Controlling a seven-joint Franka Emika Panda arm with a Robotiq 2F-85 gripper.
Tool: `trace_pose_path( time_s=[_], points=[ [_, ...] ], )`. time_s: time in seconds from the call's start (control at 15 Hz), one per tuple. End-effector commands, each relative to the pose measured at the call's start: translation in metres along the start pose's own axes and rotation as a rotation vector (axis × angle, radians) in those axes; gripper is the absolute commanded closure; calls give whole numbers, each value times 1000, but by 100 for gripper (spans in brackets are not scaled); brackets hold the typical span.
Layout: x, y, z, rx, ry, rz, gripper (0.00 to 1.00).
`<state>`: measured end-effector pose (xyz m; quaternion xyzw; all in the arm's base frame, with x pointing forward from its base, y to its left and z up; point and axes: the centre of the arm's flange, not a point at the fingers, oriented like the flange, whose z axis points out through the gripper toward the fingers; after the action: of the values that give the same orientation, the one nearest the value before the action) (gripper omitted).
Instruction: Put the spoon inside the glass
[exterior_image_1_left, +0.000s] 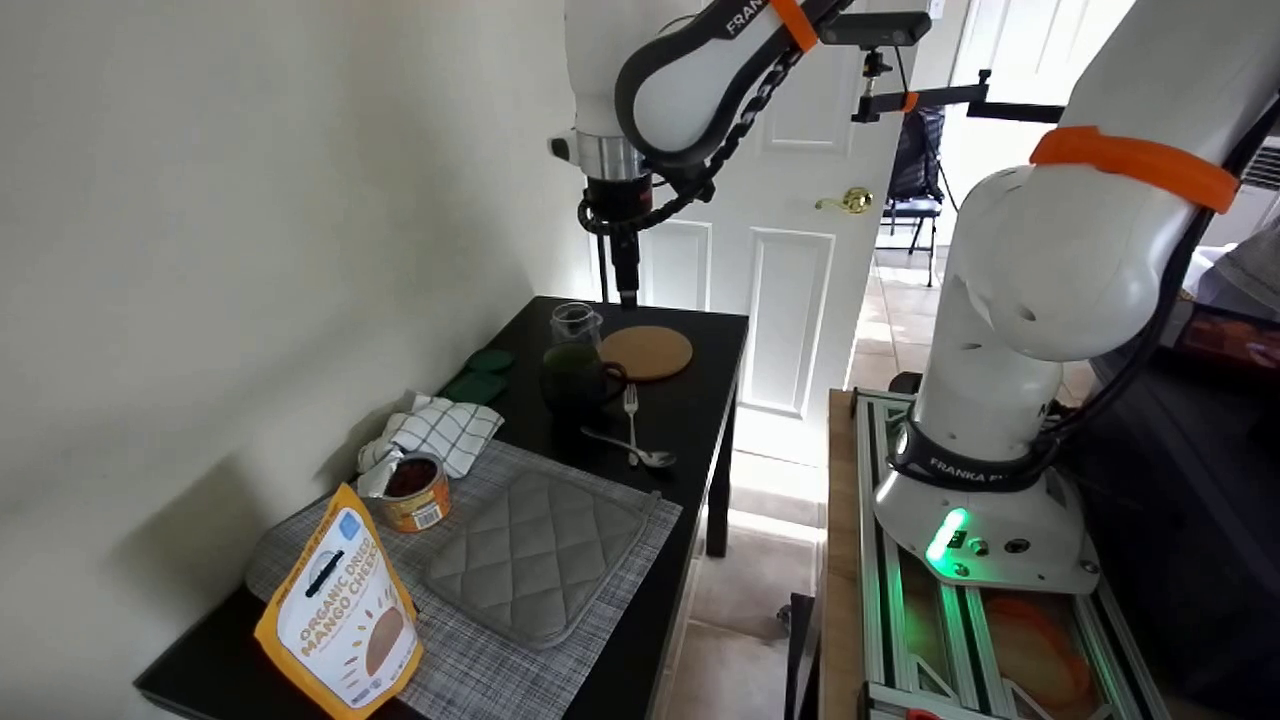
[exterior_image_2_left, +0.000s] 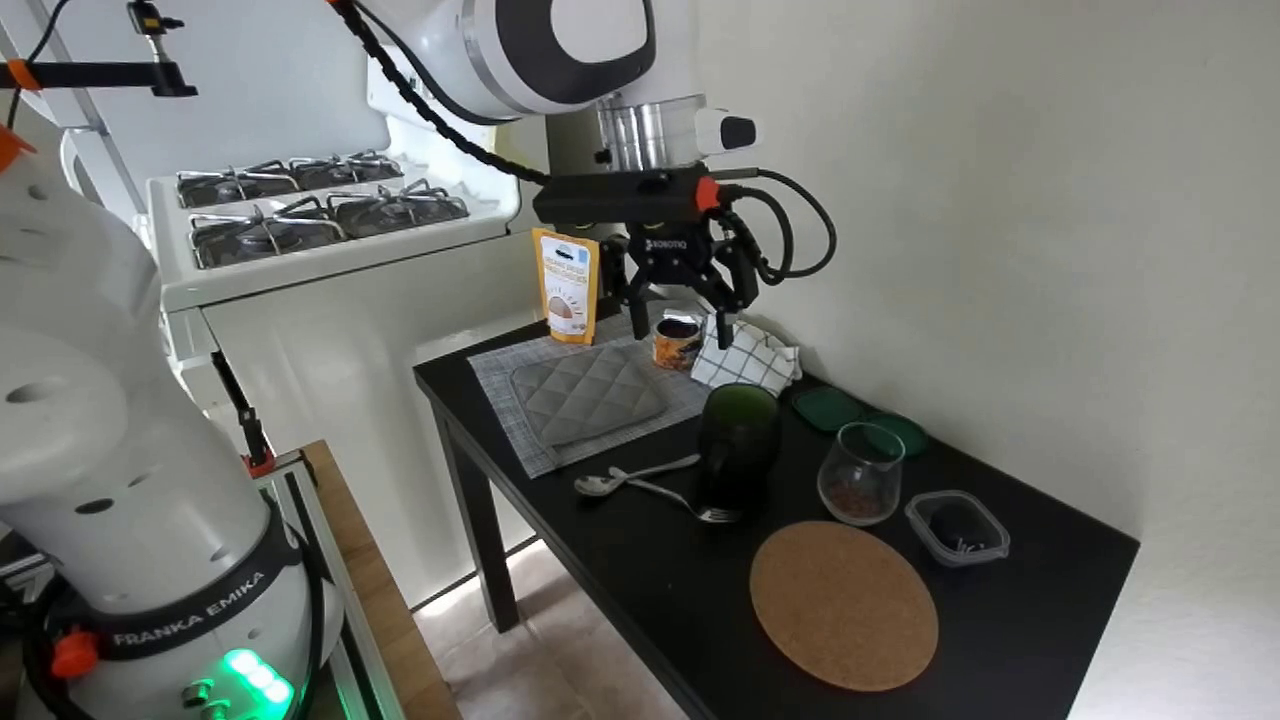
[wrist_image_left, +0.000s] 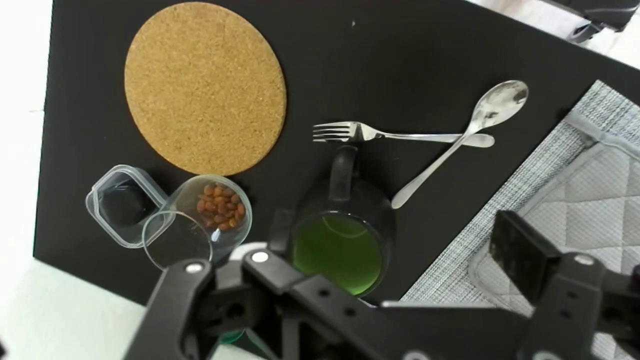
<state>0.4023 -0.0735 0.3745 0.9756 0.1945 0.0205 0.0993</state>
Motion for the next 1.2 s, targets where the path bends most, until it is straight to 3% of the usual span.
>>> trace_pose_path(
  time_s=[0.0,0.2,0.47,0.73,0.8,0.87,1.13],
  points=[
    [-5,2,1,0,12,-2,0],
    [-7,4,2,17,18,-2,0],
    [14,2,44,172,-1,-31,0],
    [32,-21,77,255,4,26,0],
    [34,-32,81,224,-6,1,0],
    [20,-21,66,221,-6,7,0],
    [28,-32,79,220,-20,-16,0]
  ],
)
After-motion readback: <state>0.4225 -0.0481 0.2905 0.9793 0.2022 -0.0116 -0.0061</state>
